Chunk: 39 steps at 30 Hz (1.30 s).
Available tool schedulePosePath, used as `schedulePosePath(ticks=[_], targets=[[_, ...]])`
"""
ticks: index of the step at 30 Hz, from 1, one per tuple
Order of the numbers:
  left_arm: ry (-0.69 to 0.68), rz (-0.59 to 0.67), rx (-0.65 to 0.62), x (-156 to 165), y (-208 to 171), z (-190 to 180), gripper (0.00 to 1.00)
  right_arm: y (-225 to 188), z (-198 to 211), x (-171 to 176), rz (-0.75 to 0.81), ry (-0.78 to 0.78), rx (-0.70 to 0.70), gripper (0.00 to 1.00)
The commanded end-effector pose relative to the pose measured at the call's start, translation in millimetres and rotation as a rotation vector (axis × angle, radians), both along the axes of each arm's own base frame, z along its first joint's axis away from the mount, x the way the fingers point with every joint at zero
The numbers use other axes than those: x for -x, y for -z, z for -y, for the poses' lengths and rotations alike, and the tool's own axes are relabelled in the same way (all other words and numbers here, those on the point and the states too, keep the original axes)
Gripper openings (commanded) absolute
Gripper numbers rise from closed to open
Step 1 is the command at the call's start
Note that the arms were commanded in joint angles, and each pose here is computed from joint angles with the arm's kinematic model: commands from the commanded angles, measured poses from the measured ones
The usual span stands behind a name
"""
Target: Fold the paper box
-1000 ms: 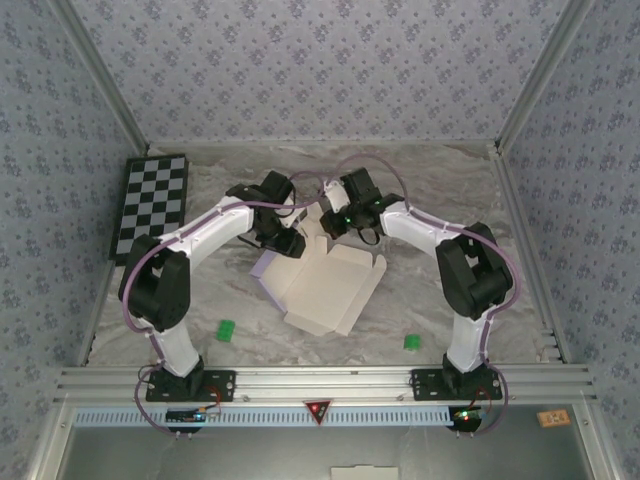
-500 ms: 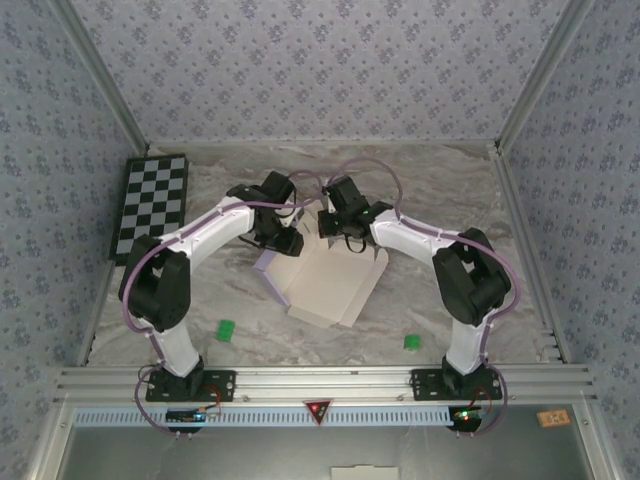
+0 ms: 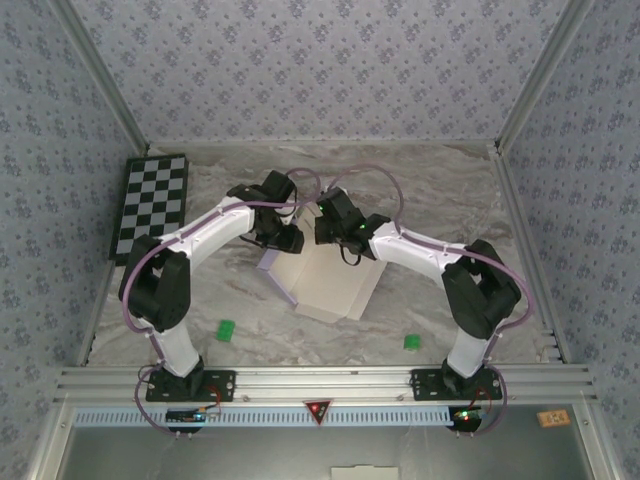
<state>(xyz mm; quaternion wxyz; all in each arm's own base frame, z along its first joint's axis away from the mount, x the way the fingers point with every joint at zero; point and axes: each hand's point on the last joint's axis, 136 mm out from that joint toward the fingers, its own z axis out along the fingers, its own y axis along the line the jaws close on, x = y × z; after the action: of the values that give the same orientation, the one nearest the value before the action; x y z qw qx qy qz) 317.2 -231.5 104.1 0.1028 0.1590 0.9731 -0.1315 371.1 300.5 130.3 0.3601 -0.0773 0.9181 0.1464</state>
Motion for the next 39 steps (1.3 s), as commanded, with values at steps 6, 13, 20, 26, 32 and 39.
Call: schedulePosePath(ticks=[6,13,20,26,32,39], targets=[[-0.137,-0.017,-0.012,-11,0,-16,0.43,-16,5,10,0.062,0.072,-0.078,0.01],[-0.163,0.038,-0.060,-19,-9,-23,0.43,-6,3,12,0.154,0.105,-0.153,0.00],[-0.132,0.129,-0.134,-24,-25,-14,0.43,-10,4,1,0.368,0.126,-0.292,0.00],[-0.074,0.196,-0.199,-22,-33,-9,0.46,4,7,-1,0.512,0.113,-0.338,0.00],[-0.028,0.176,-0.141,-10,-42,0,0.57,30,7,9,0.541,0.085,-0.346,0.00],[-0.007,0.234,0.019,-6,-91,13,0.68,48,5,17,0.535,0.051,-0.305,0.00]])
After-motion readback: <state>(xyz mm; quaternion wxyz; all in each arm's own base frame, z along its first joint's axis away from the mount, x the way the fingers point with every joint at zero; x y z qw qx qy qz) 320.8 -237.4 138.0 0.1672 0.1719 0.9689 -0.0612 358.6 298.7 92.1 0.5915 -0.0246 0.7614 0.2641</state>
